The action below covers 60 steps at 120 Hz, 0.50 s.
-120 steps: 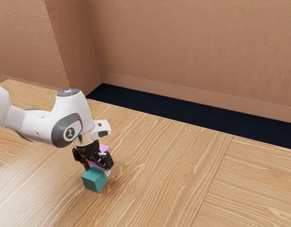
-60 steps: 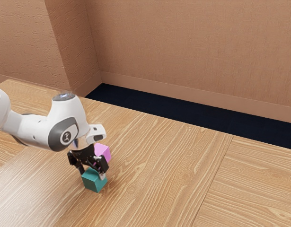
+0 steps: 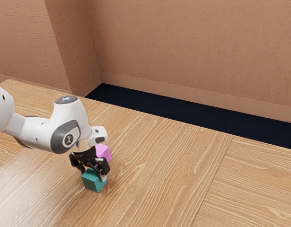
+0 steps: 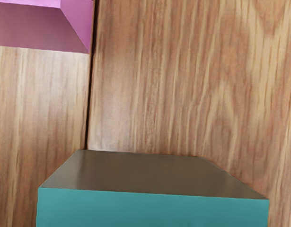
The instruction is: Pick up the blue block with one arm, and put the blue block on the pink block with one arm
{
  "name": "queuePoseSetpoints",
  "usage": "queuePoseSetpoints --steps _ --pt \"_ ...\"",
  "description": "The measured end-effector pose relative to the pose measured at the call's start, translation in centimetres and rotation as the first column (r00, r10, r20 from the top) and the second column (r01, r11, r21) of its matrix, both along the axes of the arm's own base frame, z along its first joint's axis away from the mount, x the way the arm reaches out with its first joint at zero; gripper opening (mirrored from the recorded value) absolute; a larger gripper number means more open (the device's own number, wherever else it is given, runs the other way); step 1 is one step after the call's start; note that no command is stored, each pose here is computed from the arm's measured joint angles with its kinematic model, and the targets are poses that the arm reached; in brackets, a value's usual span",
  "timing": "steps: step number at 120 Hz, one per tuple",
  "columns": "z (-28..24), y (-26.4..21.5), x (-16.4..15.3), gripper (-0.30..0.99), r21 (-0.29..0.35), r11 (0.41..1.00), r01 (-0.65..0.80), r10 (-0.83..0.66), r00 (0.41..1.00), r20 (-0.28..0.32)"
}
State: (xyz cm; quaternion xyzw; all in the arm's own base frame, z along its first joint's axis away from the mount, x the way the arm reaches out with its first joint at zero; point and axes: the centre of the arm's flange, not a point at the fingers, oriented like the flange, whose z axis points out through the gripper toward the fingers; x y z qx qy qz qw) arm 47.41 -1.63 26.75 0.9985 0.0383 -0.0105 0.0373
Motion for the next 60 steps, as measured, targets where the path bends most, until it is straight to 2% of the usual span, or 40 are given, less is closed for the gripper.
queuePoseSetpoints --steps 60 --pt "-0.21 0.01 0.30 0.45 0.002 1.000 0.029 -0.029 0.999 0.022"
